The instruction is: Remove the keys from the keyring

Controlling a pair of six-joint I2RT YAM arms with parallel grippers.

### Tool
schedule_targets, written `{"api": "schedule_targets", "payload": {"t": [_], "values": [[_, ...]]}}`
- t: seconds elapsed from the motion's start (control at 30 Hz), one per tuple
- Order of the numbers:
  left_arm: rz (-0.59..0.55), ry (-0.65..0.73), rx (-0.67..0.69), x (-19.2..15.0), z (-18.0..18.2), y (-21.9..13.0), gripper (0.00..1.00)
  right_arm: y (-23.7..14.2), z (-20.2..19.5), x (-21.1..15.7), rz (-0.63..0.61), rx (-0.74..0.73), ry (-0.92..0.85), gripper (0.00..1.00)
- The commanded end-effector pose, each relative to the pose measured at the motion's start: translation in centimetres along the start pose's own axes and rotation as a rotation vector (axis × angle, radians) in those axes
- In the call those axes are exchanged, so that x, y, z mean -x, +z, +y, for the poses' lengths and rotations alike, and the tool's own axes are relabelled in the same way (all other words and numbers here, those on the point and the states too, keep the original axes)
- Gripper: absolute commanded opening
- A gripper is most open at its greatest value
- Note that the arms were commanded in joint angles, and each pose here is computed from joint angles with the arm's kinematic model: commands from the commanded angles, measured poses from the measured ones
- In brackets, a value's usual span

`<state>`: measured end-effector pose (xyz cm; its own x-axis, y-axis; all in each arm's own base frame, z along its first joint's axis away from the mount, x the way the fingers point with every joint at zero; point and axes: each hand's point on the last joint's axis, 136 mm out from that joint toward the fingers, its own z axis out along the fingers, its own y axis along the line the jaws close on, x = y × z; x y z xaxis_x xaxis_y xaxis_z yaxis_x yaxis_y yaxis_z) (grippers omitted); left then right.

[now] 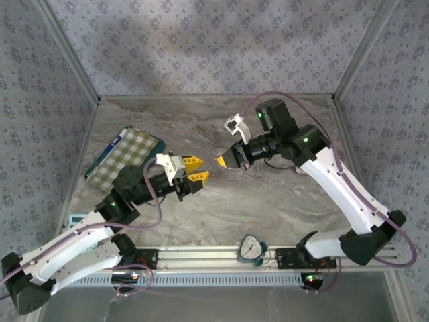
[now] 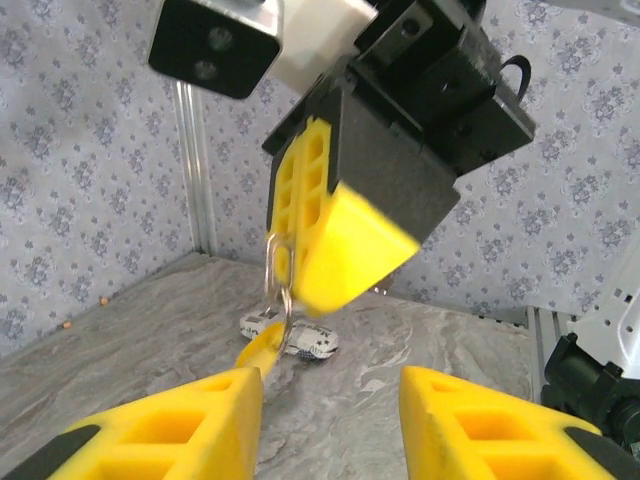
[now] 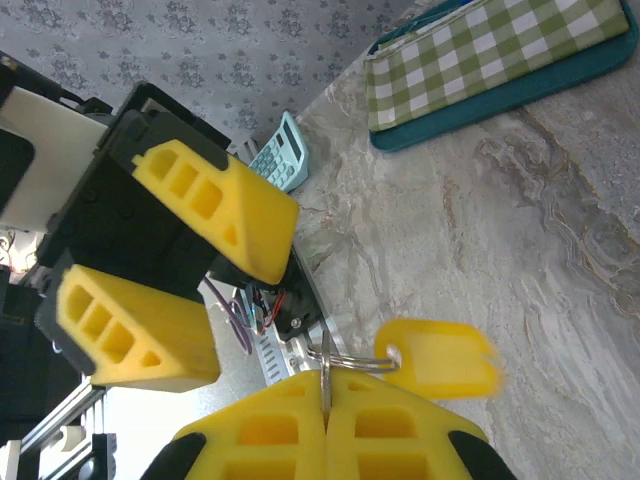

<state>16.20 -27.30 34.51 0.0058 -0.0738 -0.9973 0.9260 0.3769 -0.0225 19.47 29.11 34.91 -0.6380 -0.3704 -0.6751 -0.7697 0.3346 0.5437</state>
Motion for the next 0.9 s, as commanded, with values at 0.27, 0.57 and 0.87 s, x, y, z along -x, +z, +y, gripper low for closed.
{"api": "schedule_targets", "payload": {"t": [0.27, 0.57, 0.87], "values": [[-0.023, 0.009, 0.022, 0.2, 0.2, -0.2, 0.48, -0.9, 1.4, 0.2, -0.002, 0.007, -0.039, 0.00], [-0.039, 0.015, -0.025, 1.3, -0.3, 0.9, 0.52, -0.6, 1.7, -0.2, 0.013, 0.010, -0.054, 0.00], [-0.043, 0.024, -0.073, 2.5, -0.6, 2.6, 0.43, 0.0, 1.7, -0.5, 0.028, 0.013, -0.058, 0.00]]}}
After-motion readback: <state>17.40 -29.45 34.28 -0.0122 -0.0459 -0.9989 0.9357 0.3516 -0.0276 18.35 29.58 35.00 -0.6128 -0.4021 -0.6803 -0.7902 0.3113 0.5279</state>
